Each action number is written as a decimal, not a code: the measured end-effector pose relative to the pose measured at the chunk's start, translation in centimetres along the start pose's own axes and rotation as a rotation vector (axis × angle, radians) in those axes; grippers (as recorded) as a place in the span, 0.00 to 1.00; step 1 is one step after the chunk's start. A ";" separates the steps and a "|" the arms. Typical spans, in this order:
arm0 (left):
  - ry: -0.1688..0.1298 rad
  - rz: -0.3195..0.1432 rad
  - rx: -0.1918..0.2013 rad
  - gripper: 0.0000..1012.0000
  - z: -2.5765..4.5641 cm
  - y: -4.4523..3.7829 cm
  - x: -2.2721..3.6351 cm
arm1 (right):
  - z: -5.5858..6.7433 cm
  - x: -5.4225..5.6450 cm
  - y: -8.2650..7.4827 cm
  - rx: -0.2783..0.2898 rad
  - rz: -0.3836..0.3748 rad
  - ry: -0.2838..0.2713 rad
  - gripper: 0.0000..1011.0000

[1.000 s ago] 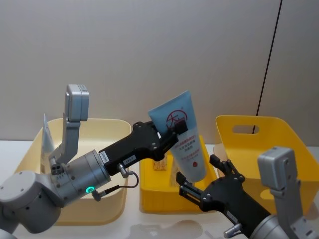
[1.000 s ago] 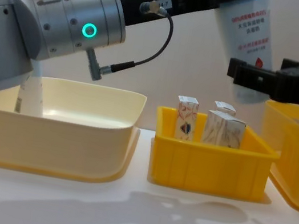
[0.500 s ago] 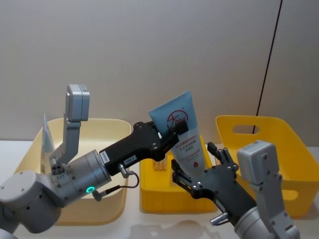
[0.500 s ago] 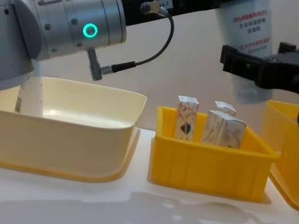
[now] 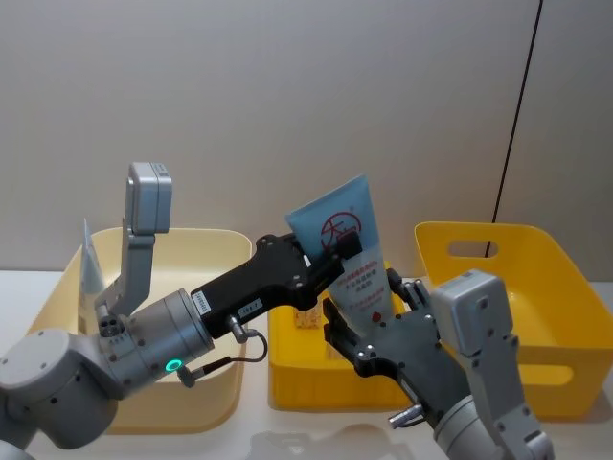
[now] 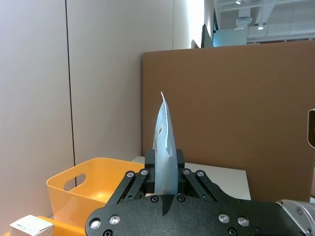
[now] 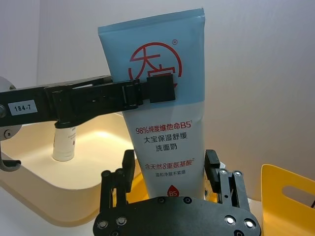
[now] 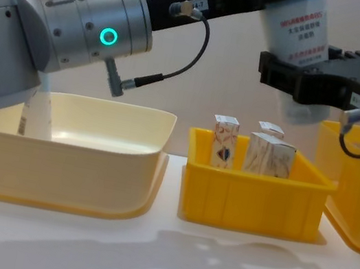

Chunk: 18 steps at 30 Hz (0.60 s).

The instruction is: Bimanual collaborative sorting of washing and personal care products

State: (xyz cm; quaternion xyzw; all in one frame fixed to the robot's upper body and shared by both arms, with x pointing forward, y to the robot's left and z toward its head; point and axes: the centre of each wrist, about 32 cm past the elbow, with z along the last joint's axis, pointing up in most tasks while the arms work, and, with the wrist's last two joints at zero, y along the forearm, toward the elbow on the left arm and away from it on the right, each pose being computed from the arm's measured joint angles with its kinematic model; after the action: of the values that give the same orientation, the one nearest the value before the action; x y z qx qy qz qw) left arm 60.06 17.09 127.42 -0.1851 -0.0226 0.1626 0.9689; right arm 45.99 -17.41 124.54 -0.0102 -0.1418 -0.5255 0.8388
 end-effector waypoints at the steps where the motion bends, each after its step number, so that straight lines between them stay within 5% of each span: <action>1: 0.000 0.000 0.000 0.21 0.00 -0.01 0.00 | 0.0 0.0 0.0 0.001 0.000 -0.001 0.88; 6: 0.000 0.000 0.000 0.21 0.01 0.00 0.00 | -0.1 -0.2 0.2 0.002 -0.005 -0.009 0.74; 13: 0.000 0.000 0.000 0.21 0.01 0.01 0.01 | -0.1 -0.3 0.3 0.005 -0.008 -0.015 0.68; 18: 0.000 0.000 0.000 0.35 0.00 -0.01 -0.01 | -0.1 -0.3 0.4 0.006 -0.008 -0.017 0.65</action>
State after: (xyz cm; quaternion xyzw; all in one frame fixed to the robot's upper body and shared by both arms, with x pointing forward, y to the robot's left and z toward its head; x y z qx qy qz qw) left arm 60.06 17.09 127.42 -0.1852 -0.0227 0.1625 0.9689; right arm 46.21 -16.97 124.40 -0.0116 -0.1504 -0.5282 0.8356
